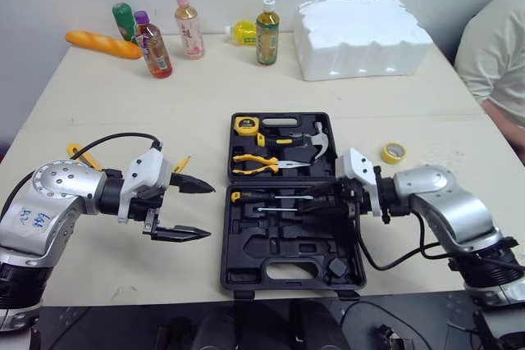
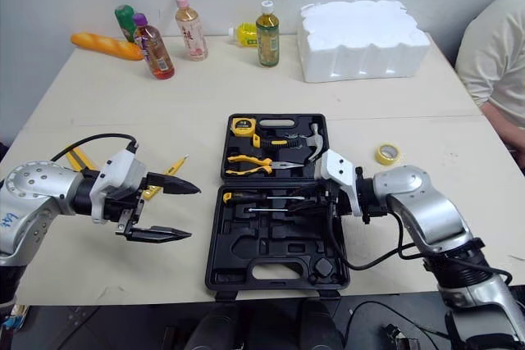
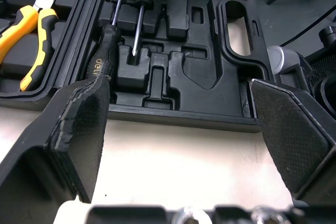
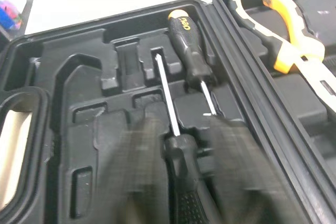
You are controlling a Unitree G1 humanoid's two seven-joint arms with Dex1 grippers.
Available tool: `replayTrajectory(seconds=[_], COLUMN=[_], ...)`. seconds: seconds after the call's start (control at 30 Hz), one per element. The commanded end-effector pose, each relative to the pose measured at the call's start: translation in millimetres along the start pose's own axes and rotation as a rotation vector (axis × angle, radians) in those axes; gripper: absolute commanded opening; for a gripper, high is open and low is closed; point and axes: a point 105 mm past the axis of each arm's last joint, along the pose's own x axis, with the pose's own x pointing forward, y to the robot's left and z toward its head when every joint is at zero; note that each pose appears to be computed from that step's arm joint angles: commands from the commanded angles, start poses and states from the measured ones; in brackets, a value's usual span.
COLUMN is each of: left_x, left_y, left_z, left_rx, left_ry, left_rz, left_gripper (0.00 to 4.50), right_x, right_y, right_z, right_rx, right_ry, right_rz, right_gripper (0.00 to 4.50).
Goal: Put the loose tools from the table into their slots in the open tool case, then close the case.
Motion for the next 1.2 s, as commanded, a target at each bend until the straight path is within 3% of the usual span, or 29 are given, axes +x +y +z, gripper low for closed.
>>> replayTrajectory(seconds=[0.03, 0.27, 0.47, 0.63, 0.73, 0.83, 0.93, 1.03, 1.1, 1.13, 1.17, 1.2], left_x=[-1.4, -1.1, 0.7, 2.4, 2.6, 2.5, -2.9, -7.3, -10.9, -23.4, -32.9, -39.3], left_y=[1.1, 3.5, 6.0, 6.5, 6.8, 6.6, 8.2, 7.5, 4.5, 3.3, 1.0, -1.3], left_z=[6.5, 7.4, 8.7, 7.3, 7.1, 4.4, -5.1, -10.4, -15.5, -29.1, -39.7, -46.5], left_rx=[0.034, 0.040, 0.048, 0.051, 0.052, 0.045, -0.016, -0.059, -0.093, -0.163, -0.215, -0.248], left_ry=[-0.001, 0.003, 0.002, 0.001, 0.000, 0.000, -0.015, -0.030, -0.044, -0.065, -0.075, -0.080], left_rz=[0.003, 0.004, 0.000, 0.000, 0.002, 0.009, 0.082, 0.137, 0.181, 0.285, 0.363, 0.414], left_gripper=[4.50, 4.50, 4.50, 4.50, 4.50, 4.50, 4.50, 4.50, 4.50, 4.50, 4.50, 4.50], right_x=[1.3, 12.8, 18.4, 16.4, 15.9, 19.3, 10.3, -5.2, -20.1, -53.6, -78.0, -93.3], right_y=[-0.2, -1.2, 12.0, 6.7, 9.7, 13.3, 7.0, 3.1, 2.7, -2.5, -3.7, -3.3], right_z=[2.5, -13.1, -44.4, -83.7, -89.6, -74.6, -16.3, 2.1, 12.3, 12.6, 13.4, 14.0], right_rx=[-0.018, 0.028, 0.083, 0.161, 0.159, 0.126, 0.044, 0.053, 0.064, 0.096, 0.115, 0.128], right_ry=[-0.028, 0.004, 0.149, 0.335, 0.365, 0.286, 0.015, -0.060, -0.101, -0.113, -0.120, -0.122], right_rz=[-0.006, -0.021, 0.026, -0.064, -0.062, -0.049, -0.119, -0.189, -0.234, -0.322, -0.383, -0.421], right_gripper=[0.02, 0.02, 0.02, 0.02, 0.02, 0.02, 0.02, 0.02, 0.02, 0.02, 0.68, 0.89])
